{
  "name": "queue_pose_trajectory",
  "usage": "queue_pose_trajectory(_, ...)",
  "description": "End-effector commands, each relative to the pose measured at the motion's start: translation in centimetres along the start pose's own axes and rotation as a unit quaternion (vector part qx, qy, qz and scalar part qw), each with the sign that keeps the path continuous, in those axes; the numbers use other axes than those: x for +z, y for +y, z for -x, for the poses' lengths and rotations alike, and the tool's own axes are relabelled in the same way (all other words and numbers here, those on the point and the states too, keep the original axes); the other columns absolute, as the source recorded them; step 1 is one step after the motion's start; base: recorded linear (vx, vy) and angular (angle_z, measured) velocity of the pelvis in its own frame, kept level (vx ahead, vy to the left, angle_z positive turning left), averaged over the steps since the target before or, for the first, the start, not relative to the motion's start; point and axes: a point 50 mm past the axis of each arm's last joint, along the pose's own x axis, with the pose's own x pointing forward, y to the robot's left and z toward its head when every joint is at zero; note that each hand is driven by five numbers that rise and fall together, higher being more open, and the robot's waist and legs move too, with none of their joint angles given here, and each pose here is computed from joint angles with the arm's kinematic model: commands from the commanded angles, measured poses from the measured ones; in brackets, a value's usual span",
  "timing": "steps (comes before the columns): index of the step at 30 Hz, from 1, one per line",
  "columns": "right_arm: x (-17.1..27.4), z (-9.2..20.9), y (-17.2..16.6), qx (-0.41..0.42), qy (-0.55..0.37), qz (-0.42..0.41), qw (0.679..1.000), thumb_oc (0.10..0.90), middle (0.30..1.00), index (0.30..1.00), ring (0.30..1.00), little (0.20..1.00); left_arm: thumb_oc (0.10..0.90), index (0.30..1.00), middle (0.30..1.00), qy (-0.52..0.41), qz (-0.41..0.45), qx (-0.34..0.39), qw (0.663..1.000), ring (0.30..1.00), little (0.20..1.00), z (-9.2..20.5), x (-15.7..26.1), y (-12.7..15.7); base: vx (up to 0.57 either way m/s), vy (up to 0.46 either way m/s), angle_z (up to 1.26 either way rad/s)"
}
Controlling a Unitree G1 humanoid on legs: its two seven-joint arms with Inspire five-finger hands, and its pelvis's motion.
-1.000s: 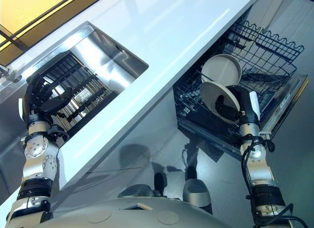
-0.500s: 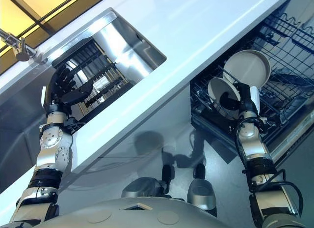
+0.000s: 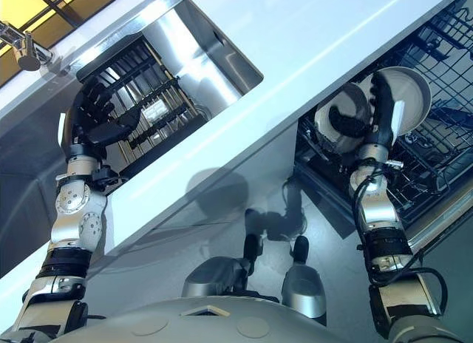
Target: Pick up plates and place into dishwasher.
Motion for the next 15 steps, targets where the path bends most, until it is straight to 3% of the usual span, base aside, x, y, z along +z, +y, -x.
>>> queue_pose_trajectory(1,4.9,0.1,-2.3,-0.038,-0.135,-0.161,0.977,0.8,0.9,0.9,0.9,0.9,0.8,0.9,0.9,0.01,-0.014,0.034,0.999,0.9,0.9,1.4,-1.0,2.8,0.04,0.016,-0.14)
queue_pose_trajectory(5,2.5,2.1,-5.0,-0.084,-0.099,-0.19,0.973,0.8,0.9,0.9,0.9,0.9,0.8,0.9,0.9,0.016,-0.012,0.044,0.999,0.9,0.9,2.6,-1.4,3.5,0.03,0.0,-0.22)
queue_pose_trajectory(11,-1.0,4.1,-8.3,-0.151,-0.031,-0.144,0.977,0.8,0.9,0.9,0.9,0.9,0.8,0.9,0.9,0.026,-0.009,0.054,0.998,0.9,0.9,3.4,-1.9,4.2,0.01,-0.026,-0.16)
queue_pose_trajectory(15,-4.9,5.3,-10.4,-0.168,0.066,-0.136,0.974,0.8,0.9,0.9,0.9,0.9,0.8,0.9,0.9,0.03,-0.003,0.056,0.998,0.9,0.9,3.1,-2.1,4.4,-0.01,-0.052,-0.06)
